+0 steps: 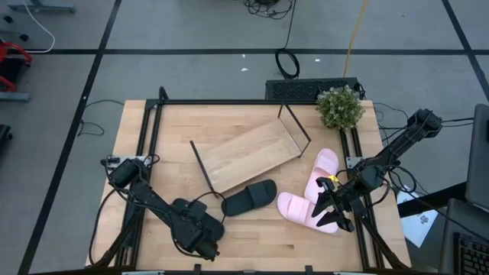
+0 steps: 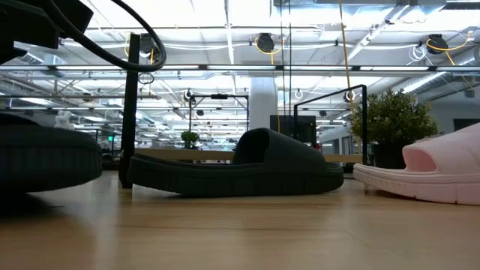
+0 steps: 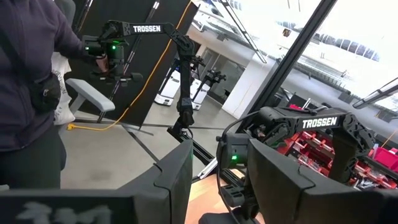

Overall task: Pick and place slides into the shelf
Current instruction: Put the left black slipper on the shelf

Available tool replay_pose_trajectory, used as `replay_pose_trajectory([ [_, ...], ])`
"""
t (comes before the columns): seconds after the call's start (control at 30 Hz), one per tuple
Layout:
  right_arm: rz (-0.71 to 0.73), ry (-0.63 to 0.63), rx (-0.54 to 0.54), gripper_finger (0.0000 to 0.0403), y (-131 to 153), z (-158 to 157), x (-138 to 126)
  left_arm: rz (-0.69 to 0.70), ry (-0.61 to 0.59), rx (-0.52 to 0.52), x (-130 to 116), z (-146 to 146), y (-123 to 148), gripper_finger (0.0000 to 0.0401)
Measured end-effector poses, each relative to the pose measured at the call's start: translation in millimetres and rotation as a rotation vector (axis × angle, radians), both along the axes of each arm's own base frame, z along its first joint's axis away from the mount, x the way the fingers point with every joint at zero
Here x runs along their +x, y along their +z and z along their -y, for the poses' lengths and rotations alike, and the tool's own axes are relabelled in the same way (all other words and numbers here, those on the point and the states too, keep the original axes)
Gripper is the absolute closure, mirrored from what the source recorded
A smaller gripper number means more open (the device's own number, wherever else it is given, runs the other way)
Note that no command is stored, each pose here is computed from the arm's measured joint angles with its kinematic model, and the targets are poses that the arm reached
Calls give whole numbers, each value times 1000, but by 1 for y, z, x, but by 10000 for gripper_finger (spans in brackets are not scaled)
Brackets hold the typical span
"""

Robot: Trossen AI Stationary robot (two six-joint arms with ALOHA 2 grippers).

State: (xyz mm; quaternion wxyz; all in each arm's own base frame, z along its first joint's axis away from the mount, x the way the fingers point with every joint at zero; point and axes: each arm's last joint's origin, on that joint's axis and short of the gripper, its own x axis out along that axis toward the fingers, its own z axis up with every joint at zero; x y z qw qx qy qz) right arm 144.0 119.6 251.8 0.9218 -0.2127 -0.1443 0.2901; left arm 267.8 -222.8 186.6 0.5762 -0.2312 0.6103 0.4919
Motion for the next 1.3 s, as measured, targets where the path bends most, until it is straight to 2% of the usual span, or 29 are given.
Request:
replay_pose_trajectory([
  [0.17, 0, 3, 0, 259, 0, 0, 0, 9, -15, 6, 0, 0, 0, 393],
  [0.4, 1, 4, 0, 259, 0, 0, 0, -7, -31, -19, -2, 4, 6, 397],
  [0.63, 6, 4, 4, 259, 1, 0, 0, 39, -78, -66, -5, 25, 48, 399],
  [0.83, 12, 4, 10, 259, 1, 0, 0, 317, -216, -85, 1, 44, 101, 400],
  [1.07, 15, 3, 12, 259, 2, 0, 0, 608, -447, 36, 24, 38, 147, 400],
  [1.2, 33, 2, 27, 259, 4, 0, -1, 691, -617, 92, 48, 25, 165, 401],
  [1.3, 46, 0, 39, 259, 6, 1, -1, 692, -706, 160, 65, 5, 176, 401],
])
